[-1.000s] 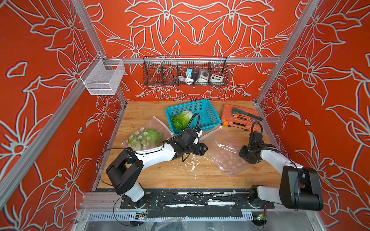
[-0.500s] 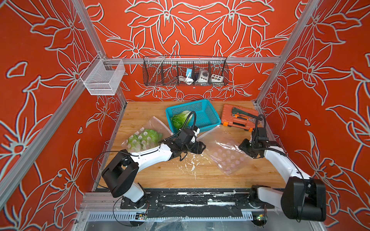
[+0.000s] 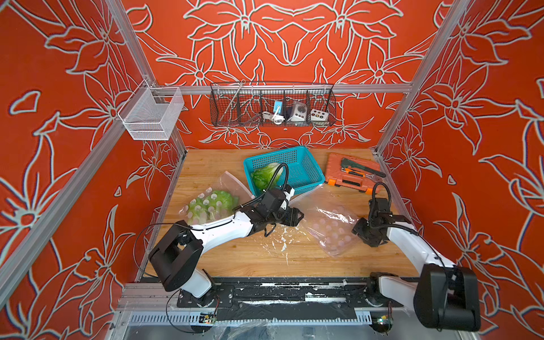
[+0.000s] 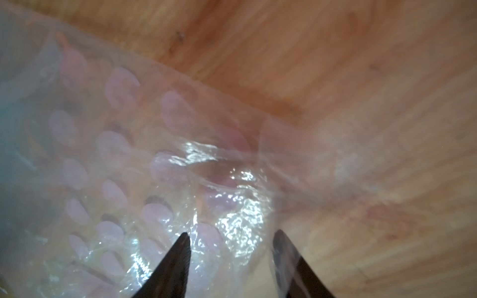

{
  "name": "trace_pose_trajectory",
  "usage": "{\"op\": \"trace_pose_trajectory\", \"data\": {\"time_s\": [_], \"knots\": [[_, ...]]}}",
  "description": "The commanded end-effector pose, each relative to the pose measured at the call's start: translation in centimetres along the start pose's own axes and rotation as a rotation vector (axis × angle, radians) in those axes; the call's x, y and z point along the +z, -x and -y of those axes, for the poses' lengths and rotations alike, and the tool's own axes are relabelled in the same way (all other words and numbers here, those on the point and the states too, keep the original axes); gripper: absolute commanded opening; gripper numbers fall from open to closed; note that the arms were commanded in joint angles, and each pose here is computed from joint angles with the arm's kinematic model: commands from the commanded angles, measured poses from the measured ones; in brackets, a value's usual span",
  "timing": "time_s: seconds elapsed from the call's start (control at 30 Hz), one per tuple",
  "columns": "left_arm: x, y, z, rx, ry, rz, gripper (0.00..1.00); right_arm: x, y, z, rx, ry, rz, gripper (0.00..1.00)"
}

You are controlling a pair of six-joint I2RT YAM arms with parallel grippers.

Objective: Put the chinese cabbages into a zipper bag and zip it
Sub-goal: Pick up the zipper food storage bag at the center of the board, then open the zipper of the food storage bag at the center of the board.

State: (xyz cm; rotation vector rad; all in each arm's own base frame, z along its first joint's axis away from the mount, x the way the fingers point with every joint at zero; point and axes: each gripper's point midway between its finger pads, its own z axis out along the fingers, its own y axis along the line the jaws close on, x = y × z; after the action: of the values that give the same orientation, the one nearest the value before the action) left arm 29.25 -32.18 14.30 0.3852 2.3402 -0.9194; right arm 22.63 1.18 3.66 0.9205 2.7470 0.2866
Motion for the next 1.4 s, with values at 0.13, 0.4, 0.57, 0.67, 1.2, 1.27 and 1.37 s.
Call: {"op": "trace_pose_trajectory", "data": {"time_s": [0.13, 0.4, 0.57, 0.67, 1.2, 1.27, 1.37], "knots": [[-4.1, 3.1, -1.5, -0.067, 0.005, 0.106, 0.59, -3.0, 2.4, -2.4, -0.028, 0.128, 0.155, 0.00], [-10.1, 8.7, -3.6, -0.133, 0.022, 0.255, 0.55, -18.6, 4.8, -12.9, -0.424, 0.339, 0.355, 0.00], [-13.0, 10.9, -5.4, -0.172, 0.047, 0.334, 0.53, -27.2, 1.0, -24.0, -0.749, 0.618, 0.362, 0.00], [-14.7, 11.7, -7.1, -0.198, 0.089, 0.377, 0.52, -33.4, -2.3, -29.7, -0.889, 0.854, 0.339, 0.00], [-19.2, 12.1, -12.5, -0.297, 0.131, 0.473, 0.57, -25.7, 2.3, -30.4, -0.602, 0.934, 0.244, 0.00], [-18.5, 11.4, -13.0, -0.301, 0.125, 0.456, 0.57, -20.3, 3.8, -28.6, -0.580, 0.788, 0.268, 0.00], [-17.0, 10.0, -13.7, -0.317, 0.110, 0.415, 0.57, -13.1, 5.5, -25.8, -0.523, 0.625, 0.268, 0.00]]}}
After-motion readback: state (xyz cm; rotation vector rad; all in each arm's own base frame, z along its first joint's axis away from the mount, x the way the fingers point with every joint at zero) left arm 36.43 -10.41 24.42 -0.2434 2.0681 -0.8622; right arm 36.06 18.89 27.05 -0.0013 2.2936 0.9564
